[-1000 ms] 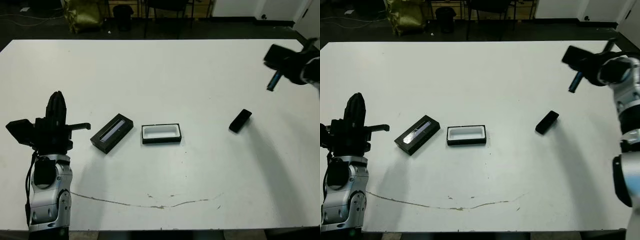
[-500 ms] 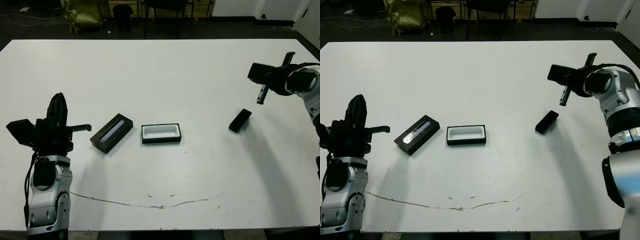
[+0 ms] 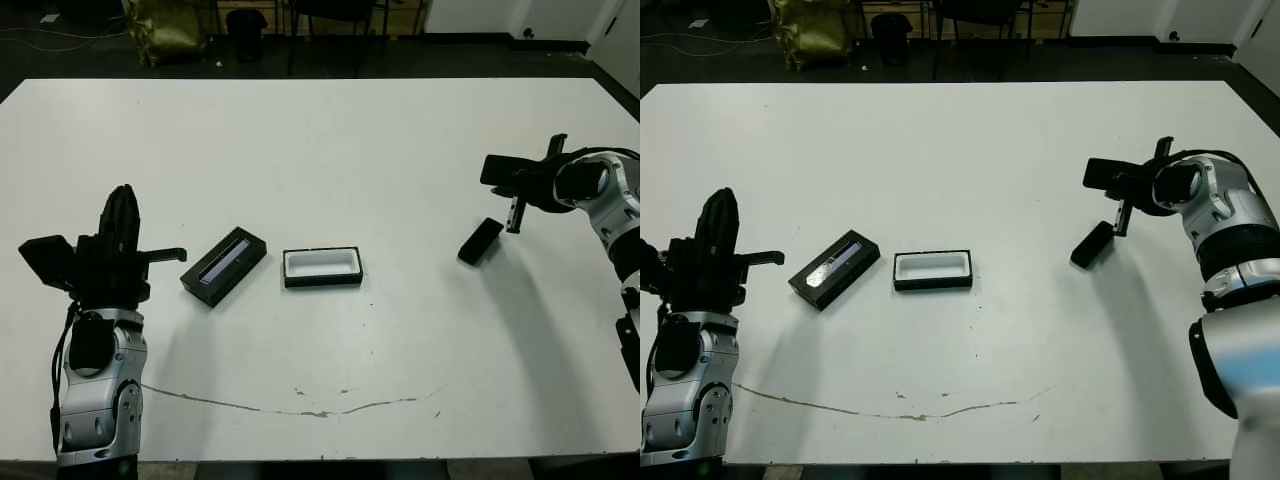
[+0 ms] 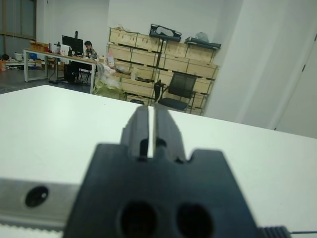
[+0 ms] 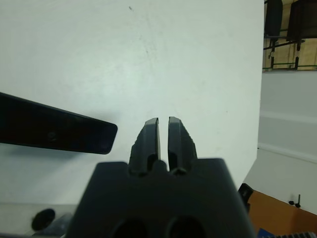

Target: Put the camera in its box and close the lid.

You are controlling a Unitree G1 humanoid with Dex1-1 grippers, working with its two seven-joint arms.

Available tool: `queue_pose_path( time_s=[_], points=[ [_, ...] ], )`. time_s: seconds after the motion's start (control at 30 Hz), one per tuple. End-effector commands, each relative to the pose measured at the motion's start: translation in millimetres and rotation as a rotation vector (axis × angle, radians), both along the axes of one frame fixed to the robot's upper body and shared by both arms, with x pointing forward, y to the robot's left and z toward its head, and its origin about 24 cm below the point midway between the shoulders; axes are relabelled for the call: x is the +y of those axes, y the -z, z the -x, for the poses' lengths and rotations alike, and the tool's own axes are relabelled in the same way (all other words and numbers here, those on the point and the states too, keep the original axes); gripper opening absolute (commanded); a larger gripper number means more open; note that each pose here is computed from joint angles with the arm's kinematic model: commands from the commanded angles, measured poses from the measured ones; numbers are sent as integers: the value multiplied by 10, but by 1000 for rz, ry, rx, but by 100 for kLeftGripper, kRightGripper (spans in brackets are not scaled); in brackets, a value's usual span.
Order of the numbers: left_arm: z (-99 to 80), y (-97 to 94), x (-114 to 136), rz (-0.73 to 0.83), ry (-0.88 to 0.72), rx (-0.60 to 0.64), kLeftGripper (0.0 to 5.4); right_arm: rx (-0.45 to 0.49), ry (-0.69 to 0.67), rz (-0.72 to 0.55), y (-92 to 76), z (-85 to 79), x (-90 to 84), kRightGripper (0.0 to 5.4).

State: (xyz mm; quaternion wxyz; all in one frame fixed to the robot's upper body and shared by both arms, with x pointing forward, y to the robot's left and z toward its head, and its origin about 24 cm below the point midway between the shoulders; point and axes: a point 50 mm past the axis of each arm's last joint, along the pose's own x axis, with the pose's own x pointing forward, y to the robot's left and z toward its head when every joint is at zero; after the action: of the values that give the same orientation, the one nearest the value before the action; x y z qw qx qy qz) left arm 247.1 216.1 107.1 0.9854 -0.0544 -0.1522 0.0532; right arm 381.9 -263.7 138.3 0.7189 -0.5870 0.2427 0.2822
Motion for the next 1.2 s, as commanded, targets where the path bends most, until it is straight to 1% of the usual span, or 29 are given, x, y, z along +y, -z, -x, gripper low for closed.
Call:
queue_pose_path(
  time_s=[0.03, 0.17, 0.27, 0.47, 0.57, 0.77, 0.87, 1.0, 1.2],
  points=[
    [19, 72, 33, 1, -8, 40, 1, 53, 2, -8, 168, 49, 2, 0],
    [28, 50, 16, 1, -26, 63, 1, 70, 4, -3, 206, 69, -16, 0],
    [30, 48, 24, -6, -14, 51, 1, 85, 27, 11, 251, 83, -38, 0],
    [30, 61, 23, -1, -21, 61, 1, 108, 76, -46, 340, 137, -100, 0],
    [31, 63, 27, -7, -17, 61, 1, 114, 71, -45, 360, 158, -116, 0],
    [24, 81, 48, 7, -7, 45, 1, 81, 68, -34, 387, 186, -164, 0],
    [28, 76, 36, 8, -16, 60, 1, 63, 64, -23, 394, 199, -190, 0],
    [25, 77, 33, 2, -10, 58, 1, 57, 91, -29, 416, 204, -212, 0],
    [31, 77, 30, 1, -17, 54, 1, 63, 93, -33, 436, 221, -222, 0]
  ],
)
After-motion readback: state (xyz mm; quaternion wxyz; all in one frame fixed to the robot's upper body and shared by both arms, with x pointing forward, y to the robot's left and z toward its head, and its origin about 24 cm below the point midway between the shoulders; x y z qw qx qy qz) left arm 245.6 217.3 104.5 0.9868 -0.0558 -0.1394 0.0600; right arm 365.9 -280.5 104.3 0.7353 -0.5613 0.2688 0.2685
